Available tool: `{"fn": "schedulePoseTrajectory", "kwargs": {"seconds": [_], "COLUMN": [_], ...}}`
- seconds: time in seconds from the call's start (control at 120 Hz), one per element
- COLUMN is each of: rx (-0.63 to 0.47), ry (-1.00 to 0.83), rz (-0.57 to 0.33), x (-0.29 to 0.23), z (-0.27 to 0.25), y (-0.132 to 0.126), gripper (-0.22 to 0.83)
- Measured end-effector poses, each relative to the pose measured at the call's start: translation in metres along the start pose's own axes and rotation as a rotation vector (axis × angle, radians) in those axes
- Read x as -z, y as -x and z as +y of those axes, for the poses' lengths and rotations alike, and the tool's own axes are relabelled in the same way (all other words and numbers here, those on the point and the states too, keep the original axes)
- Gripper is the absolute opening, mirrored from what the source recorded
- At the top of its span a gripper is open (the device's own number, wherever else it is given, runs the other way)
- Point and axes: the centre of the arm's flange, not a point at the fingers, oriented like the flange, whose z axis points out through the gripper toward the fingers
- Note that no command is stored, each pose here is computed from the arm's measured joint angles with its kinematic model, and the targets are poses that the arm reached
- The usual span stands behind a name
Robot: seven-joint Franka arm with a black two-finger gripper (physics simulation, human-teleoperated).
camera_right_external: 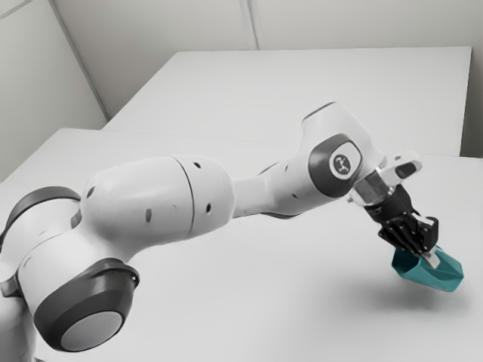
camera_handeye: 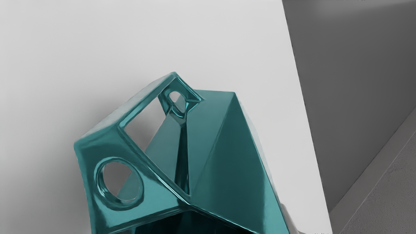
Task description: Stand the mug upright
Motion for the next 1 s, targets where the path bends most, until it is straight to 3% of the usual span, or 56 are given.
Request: {"fn": "schedulePoseTrajectory", "kwargs": {"seconds": [0.267, 0.542, 0.783, 1.0], "rx": [0.017, 0.062, 0.128, 0.212], "ry": [-0.228, -0.450, -0.624, -0.718], "rz": [0.030, -0.005, -0.127, -0.280], "x": [0.091, 0.170, 0.212, 0.214], "z": [-0.074, -0.153, -0.210, -0.260], "y": [0.006, 0.043, 0.079, 0.115], "gripper": [-0.17, -0.17, -0.17, -0.17]}}
